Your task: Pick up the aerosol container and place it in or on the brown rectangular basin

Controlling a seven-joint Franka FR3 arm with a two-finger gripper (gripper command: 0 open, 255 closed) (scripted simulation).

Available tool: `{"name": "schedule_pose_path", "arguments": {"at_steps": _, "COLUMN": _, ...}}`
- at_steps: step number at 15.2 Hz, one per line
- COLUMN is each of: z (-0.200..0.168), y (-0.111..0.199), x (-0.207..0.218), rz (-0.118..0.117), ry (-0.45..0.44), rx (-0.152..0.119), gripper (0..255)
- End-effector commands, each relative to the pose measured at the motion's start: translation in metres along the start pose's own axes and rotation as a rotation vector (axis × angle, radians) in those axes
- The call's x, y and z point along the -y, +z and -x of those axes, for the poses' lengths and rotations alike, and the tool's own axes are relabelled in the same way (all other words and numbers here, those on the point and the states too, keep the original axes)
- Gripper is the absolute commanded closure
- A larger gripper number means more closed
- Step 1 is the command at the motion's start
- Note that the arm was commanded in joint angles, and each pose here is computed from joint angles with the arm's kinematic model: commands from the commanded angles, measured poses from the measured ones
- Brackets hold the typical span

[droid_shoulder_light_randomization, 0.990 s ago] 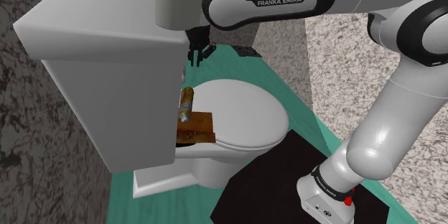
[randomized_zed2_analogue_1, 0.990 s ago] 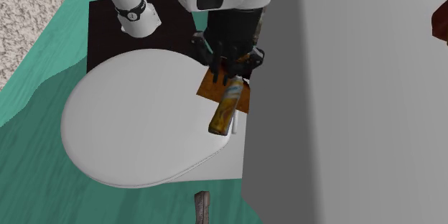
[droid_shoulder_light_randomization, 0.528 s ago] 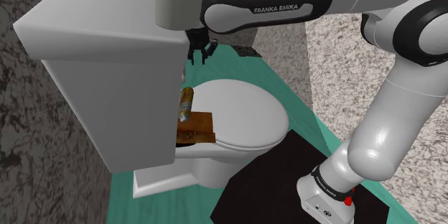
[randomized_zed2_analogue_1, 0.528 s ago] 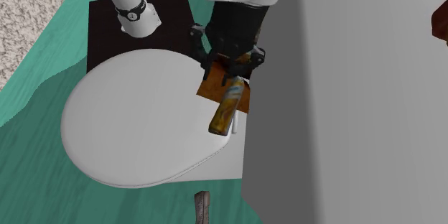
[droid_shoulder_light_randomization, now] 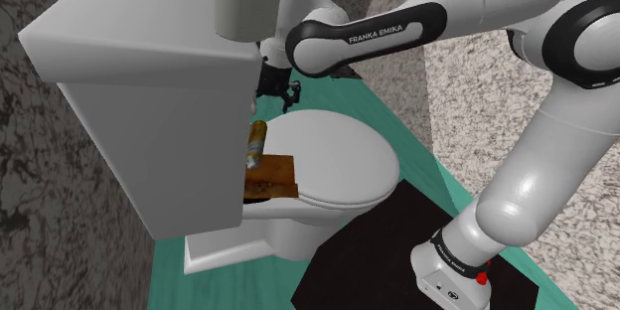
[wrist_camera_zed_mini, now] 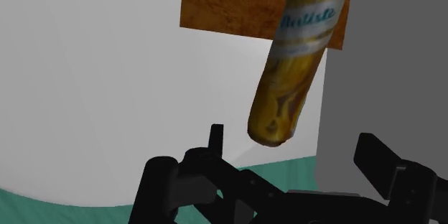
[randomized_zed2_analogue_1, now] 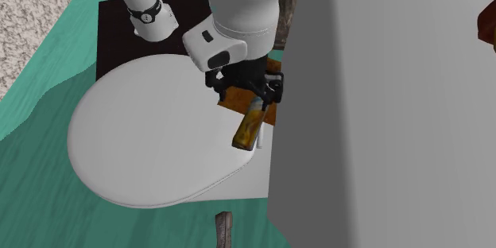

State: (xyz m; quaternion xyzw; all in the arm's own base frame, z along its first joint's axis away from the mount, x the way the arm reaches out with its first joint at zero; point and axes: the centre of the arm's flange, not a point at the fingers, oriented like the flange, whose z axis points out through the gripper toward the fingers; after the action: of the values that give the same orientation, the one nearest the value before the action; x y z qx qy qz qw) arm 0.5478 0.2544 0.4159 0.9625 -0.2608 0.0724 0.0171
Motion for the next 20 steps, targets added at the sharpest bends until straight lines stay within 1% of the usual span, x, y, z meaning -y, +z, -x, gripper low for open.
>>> {"name": "schedule_pose_path", "arguments": {"at_steps": 1, "z": 0.007, "y": 0.031, "x": -0.007, "rz": -0.064, "ry": -0.001, "rx": 0.062, "gripper": 0}}
{"name": "schedule_pose_path", "arguments": {"at_steps": 4, "z": 0.012, "y": 0.069, "x": -0.012, "rz": -0.154, "ry": 0.004, "rx": 0.140, "gripper": 0}}
{"name": "schedule_pose_path", "arguments": {"at_steps": 5, "z": 0.012, "y": 0.073, "x": -0.013, "rz": -0.163, "ry": 0.005, "rx": 0.148, "gripper": 0}}
{"name": "schedule_pose_path", "arguments": {"at_steps": 12, "z": 0.018, "y": 0.112, "x": -0.006, "rz": -0.163, "ry": 0.005, "rx": 0.148, "gripper": 0}}
{"name": "schedule_pose_path", "arguments": {"at_steps": 20, "z": 0.018, "y": 0.112, "x": -0.006, "rz": -0.163, "ry": 0.005, "rx": 0.148, "gripper": 0}}
